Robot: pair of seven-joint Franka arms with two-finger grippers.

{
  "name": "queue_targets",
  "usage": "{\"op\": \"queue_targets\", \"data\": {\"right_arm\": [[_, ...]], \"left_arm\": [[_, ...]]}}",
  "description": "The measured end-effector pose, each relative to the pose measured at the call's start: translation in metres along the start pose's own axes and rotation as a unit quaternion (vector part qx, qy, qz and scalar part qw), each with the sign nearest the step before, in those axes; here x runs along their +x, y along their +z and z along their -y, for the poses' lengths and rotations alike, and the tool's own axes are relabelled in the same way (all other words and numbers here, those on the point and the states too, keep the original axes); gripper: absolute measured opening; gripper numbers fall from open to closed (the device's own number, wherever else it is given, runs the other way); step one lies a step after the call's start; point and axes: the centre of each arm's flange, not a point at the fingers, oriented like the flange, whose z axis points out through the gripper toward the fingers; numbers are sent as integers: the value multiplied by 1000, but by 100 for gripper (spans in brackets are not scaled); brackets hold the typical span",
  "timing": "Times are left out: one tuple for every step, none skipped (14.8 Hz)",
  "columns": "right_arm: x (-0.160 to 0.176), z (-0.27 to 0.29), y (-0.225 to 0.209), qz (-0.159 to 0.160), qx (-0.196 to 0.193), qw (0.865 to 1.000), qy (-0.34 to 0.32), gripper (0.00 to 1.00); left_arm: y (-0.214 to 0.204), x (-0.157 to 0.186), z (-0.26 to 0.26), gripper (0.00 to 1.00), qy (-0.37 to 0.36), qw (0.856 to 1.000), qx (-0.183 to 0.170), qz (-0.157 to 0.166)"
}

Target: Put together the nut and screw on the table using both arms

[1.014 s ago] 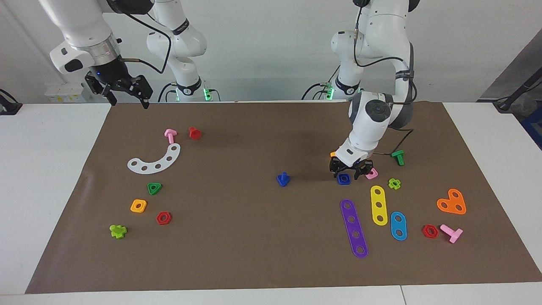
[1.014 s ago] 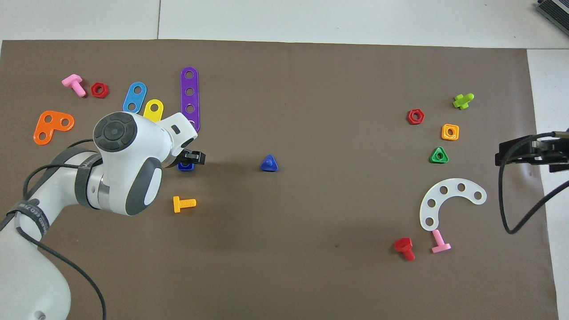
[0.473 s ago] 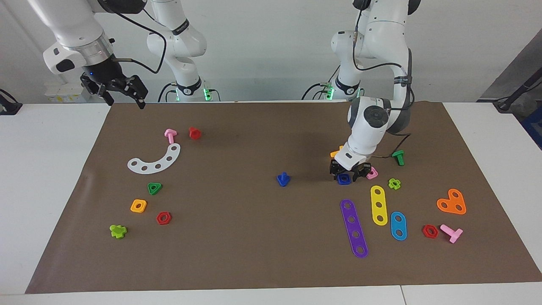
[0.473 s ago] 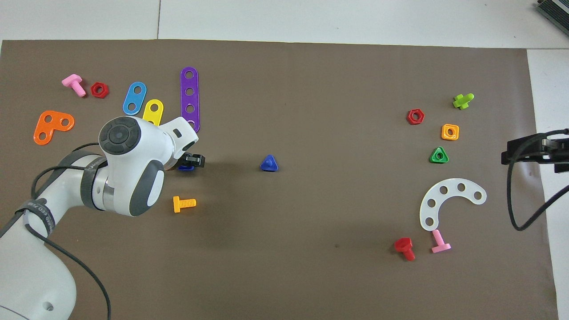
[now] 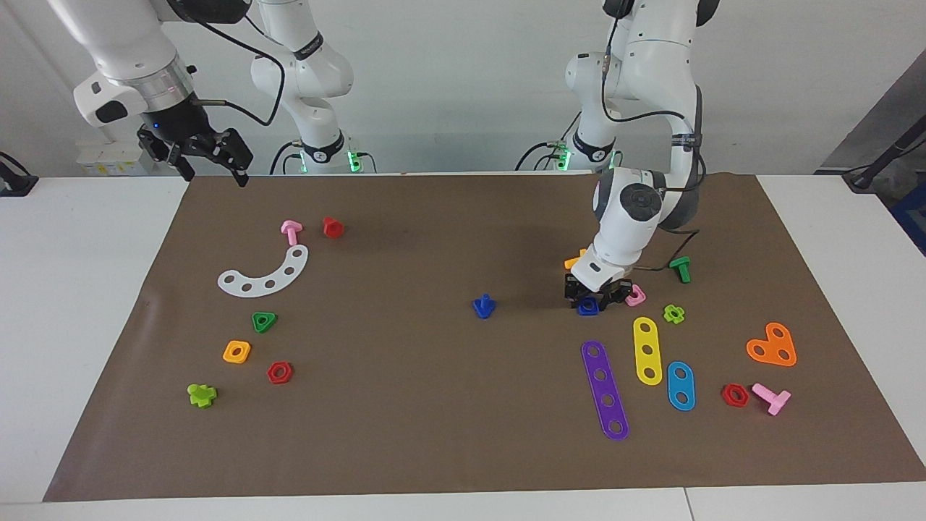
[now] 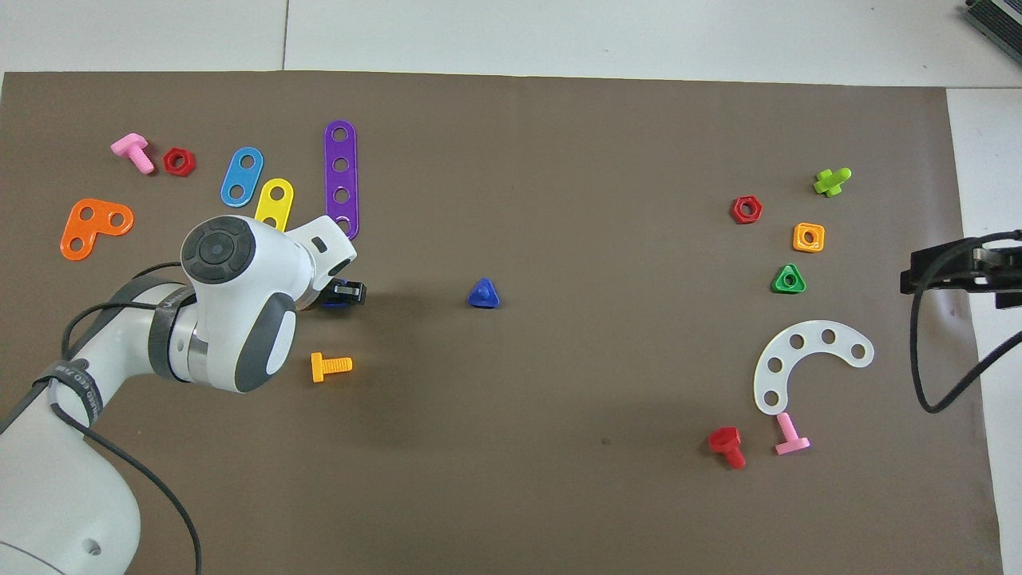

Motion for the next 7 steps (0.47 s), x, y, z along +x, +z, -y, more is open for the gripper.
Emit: {"op": "queue_targets", "data": {"right_arm": [[0,1,0,0,0,1000,0,100],[0,1,0,0,0,1000,-1,100],[0,1,0,0,0,1000,-1,100],[0,1,0,0,0,1000,-1,100],[0,1,1,0,0,1000,-2,100],[1,-1,1,0,1,1000,-2,100],[1,-3,1,0,3,1000,1,100]], "left_arm": [[0,0,0,63,0,1000,0,0],[0,0,0,62,0,1000,0,0],[0,0,0,59,0,1000,0,-1],[0,0,0,59,0,1000,0,-1],[-1,0,1,55,0,1000,0,-2],[-1,0,1,55,0,1000,0,-2],[-2,1,2,47,-1,1000,1,-3]]}}
